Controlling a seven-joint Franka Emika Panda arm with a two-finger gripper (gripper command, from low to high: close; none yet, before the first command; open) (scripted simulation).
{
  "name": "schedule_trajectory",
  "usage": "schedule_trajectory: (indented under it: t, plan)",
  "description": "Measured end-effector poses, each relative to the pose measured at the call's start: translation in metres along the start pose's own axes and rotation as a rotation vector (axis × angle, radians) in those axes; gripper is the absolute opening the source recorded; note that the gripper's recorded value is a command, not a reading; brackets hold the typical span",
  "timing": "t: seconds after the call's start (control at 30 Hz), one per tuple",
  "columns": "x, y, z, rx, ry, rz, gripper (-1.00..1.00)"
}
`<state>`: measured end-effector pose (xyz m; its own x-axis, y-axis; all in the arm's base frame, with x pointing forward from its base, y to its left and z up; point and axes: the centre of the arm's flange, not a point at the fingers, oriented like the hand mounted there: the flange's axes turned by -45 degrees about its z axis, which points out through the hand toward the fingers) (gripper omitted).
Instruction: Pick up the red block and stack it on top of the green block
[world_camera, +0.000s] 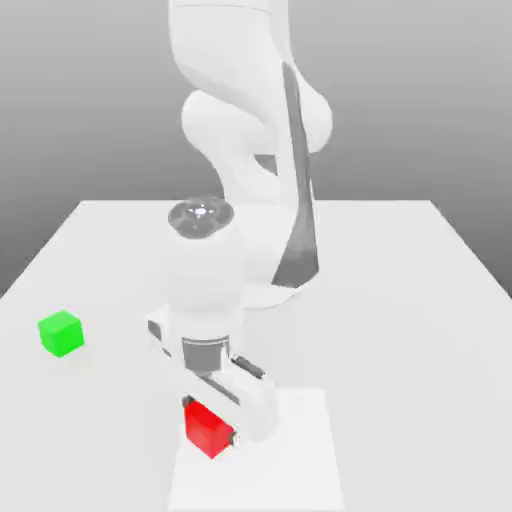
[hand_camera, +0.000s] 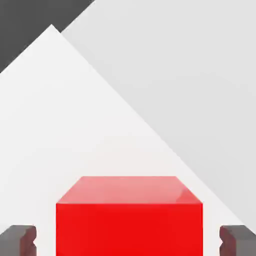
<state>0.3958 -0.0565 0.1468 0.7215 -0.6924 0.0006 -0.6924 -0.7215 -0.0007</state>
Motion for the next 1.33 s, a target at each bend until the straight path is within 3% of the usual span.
schedule_trajectory:
  t: [0.13, 0.33, 0.63, 0.97, 1.2, 1.23, 1.33]
  plan:
    - [0.000, 0.000, 0.000, 0.000, 0.001, 0.000, -1.00]
    - [0.001, 0.001, -0.055, 0.000, 0.001, 0.001, -1.00]
    - [0.058, 0.162, -0.082, -0.013, 0.007, 0.025, -1.00]
    - [0.036, 0.331, -0.099, -0.003, 0.000, -0.018, -1.00]
    - [0.032, 0.345, -0.044, 0.002, 0.000, -0.024, -1.00]
    - [0.031, 0.345, -0.037, 0.001, 0.000, -0.022, 1.00]
    - [0.031, 0.345, -0.037, 0.001, 0.000, -0.022, 1.00]
